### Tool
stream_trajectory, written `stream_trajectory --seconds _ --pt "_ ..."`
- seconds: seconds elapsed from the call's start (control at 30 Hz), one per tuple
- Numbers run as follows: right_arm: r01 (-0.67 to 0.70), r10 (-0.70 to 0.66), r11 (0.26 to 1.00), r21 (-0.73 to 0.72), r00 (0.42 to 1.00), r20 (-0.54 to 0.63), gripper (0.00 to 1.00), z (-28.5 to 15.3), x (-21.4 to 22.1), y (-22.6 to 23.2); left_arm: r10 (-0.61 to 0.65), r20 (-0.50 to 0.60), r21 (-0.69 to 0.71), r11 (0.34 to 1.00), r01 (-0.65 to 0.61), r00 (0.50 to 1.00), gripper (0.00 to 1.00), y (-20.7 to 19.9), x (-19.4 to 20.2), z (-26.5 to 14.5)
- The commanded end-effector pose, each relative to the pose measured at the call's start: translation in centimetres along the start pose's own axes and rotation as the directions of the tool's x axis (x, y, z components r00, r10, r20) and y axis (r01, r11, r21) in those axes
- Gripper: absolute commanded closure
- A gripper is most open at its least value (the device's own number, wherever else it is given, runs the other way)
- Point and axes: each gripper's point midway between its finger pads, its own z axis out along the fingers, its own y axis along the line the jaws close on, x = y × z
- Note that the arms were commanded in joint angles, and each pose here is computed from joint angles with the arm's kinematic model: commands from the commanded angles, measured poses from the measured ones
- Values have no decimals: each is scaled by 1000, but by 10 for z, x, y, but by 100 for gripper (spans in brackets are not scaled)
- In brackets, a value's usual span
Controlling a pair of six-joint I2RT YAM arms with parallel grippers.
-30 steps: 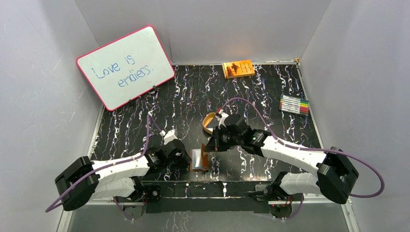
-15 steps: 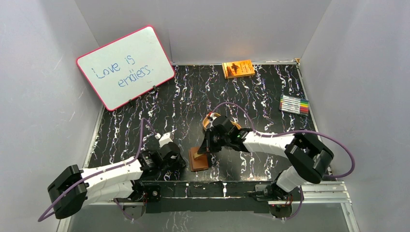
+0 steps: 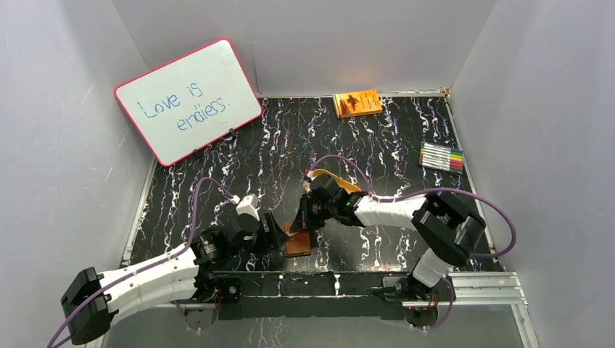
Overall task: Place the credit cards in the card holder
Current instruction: Close the card holder at the center of the board.
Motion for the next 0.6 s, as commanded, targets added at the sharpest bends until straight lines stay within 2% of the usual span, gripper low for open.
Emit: stream_trajectory --seconds 0.0,0.3,0.4,0.57 --pt "-5 5 1000 -14 1000 24 100 4 -9 10 53 -53 61 997 -50 997 32 -7 12 7" --pt "-25 26 1000 -10 999 32 100 4 -12 12 71 -146 -13 997 -74 987 37 7 32 24" --pt "-28 28 1000 -10 999 29 100 5 -11 12 72 -143 -17 997 -75 987 39 4 31 29" --pt "-29 29 1000 -11 999 27 98 2 -10 14 48 -159 -132 989 -70 986 46 24 34 30"
